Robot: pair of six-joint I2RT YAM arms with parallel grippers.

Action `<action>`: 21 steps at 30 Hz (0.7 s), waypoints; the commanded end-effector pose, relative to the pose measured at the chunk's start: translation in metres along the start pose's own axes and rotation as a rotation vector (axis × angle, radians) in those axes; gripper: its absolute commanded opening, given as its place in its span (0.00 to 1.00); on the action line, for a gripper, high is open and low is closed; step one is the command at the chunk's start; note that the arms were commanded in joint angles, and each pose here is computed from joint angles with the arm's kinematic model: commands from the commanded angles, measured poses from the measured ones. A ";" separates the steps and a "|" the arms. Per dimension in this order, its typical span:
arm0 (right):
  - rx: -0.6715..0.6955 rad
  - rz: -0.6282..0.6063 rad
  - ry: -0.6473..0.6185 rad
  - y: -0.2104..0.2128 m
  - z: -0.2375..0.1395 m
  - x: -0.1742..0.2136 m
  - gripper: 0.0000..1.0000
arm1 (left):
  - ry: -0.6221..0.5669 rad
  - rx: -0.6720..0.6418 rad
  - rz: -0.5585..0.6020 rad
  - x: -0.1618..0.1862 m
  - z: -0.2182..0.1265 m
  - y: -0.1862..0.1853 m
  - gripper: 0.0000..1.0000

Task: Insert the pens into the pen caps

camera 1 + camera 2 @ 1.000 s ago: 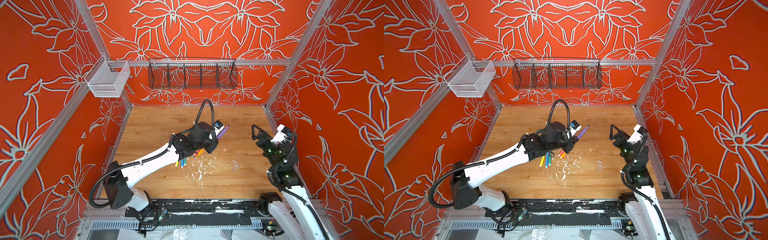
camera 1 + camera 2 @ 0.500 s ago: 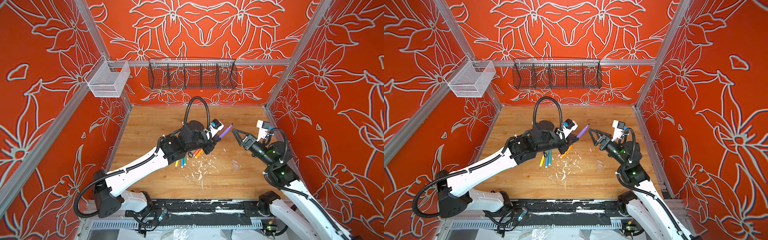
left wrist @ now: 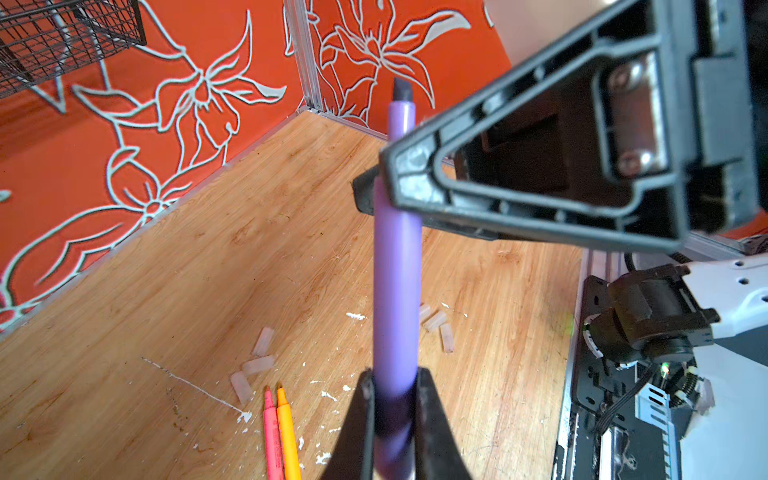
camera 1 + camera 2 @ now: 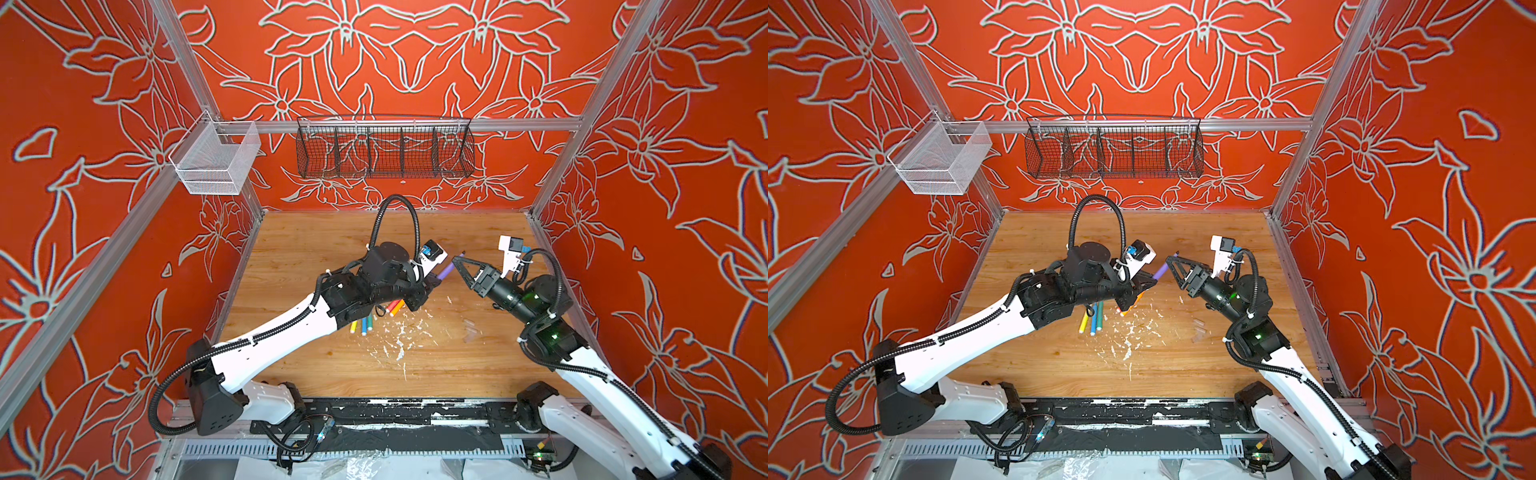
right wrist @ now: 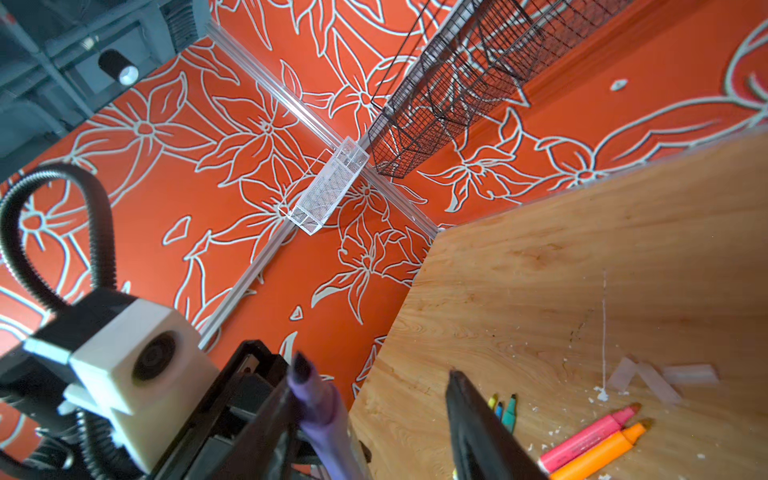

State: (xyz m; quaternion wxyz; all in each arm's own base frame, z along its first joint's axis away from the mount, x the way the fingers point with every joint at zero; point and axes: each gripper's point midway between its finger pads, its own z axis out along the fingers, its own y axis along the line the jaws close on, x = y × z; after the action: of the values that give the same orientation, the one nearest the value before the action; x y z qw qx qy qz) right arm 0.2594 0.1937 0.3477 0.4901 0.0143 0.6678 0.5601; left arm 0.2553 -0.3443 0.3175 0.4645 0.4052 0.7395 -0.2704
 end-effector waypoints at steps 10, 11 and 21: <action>-0.120 -0.036 0.034 0.042 0.010 0.005 0.27 | 0.004 0.012 0.011 0.002 -0.001 -0.004 0.00; -0.113 -0.038 0.032 0.041 0.011 0.005 0.24 | 0.001 0.002 0.013 0.001 -0.001 -0.002 0.00; -0.076 -0.072 0.034 0.033 0.017 0.013 0.00 | -0.007 -0.030 0.031 0.001 0.000 0.004 0.34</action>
State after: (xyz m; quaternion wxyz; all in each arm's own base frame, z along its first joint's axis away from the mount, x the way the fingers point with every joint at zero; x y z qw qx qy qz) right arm 0.2509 0.2215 0.3459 0.4812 -0.0229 0.6776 0.5556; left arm 0.2561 -0.3407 0.3167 0.4700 0.4063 0.7389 -0.2609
